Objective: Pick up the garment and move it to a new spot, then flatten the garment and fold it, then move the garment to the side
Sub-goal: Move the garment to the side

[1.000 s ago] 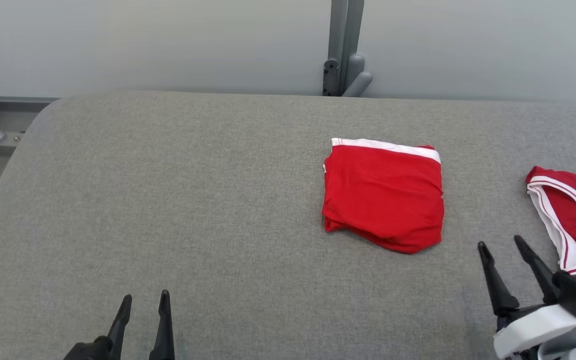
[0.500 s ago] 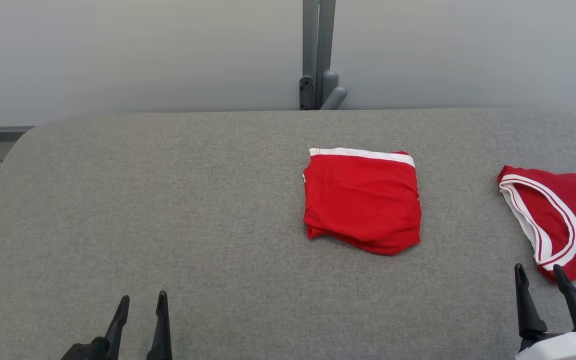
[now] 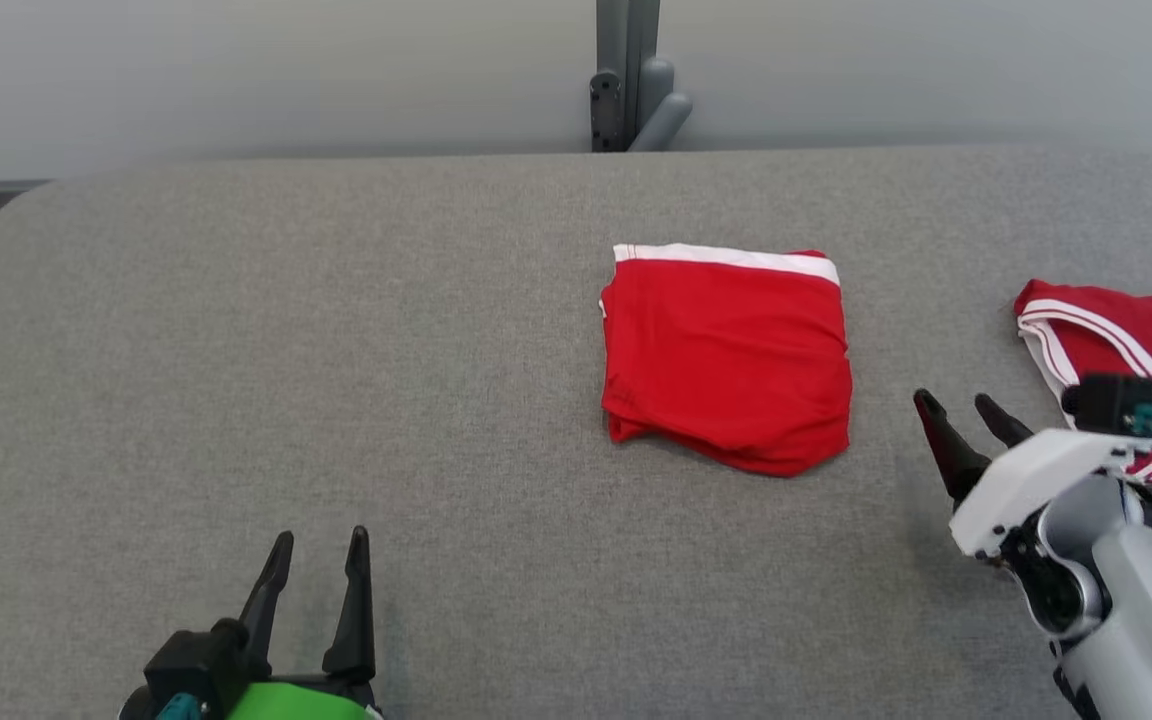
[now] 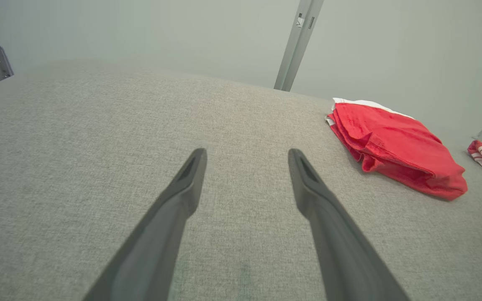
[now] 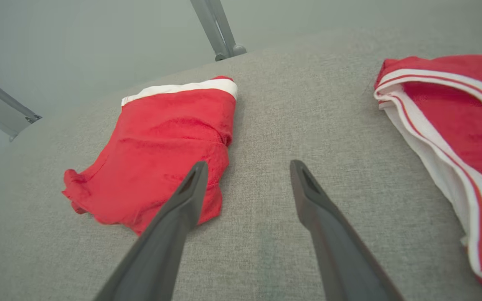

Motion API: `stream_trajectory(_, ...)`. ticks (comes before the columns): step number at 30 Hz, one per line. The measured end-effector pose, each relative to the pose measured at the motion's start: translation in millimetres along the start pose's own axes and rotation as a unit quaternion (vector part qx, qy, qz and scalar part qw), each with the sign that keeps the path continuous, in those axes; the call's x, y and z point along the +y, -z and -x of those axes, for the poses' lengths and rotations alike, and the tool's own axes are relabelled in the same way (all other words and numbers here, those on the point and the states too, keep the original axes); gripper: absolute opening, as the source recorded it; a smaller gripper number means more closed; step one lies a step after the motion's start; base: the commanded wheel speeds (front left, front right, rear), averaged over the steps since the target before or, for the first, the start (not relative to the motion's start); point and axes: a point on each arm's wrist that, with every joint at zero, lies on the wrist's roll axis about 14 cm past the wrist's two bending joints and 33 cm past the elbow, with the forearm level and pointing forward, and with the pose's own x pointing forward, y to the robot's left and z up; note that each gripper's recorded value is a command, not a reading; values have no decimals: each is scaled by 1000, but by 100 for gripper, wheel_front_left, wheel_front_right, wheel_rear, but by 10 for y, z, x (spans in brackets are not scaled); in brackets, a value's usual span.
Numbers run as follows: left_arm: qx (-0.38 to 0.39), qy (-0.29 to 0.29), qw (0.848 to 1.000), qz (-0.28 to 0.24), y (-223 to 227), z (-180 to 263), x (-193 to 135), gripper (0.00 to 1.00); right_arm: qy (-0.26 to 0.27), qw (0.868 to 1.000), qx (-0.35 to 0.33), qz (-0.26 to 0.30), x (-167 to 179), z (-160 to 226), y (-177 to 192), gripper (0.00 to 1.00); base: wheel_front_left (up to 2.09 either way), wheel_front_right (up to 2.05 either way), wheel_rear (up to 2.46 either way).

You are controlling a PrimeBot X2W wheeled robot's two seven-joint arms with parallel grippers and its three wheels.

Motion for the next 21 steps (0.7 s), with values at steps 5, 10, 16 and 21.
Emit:
stream_trajectory(5, 17, 8, 1000, 4, 102, -137, -47, 100, -8, 995, 97, 6, 51, -346, 226, 100, 0, 0, 0)
stream_trajectory(10, 14, 4, 1000, 6, 78, -183, -23, 100, -25, 991, 129, 3, 225, -578, 355, 100, 0, 0, 0)
stream_trajectory(16, 24, -16, 1000, 6, 139, -124, 76, 100, -31, 987, 156, -12, 371, -824, 533, 100, 0, 0, 0)
stream_trajectory(21, 30, -28, 999, 5, 170, -104, 145, 100, -31, 984, 168, -43, 480, -931, 648, 0, 0, 0, 0)
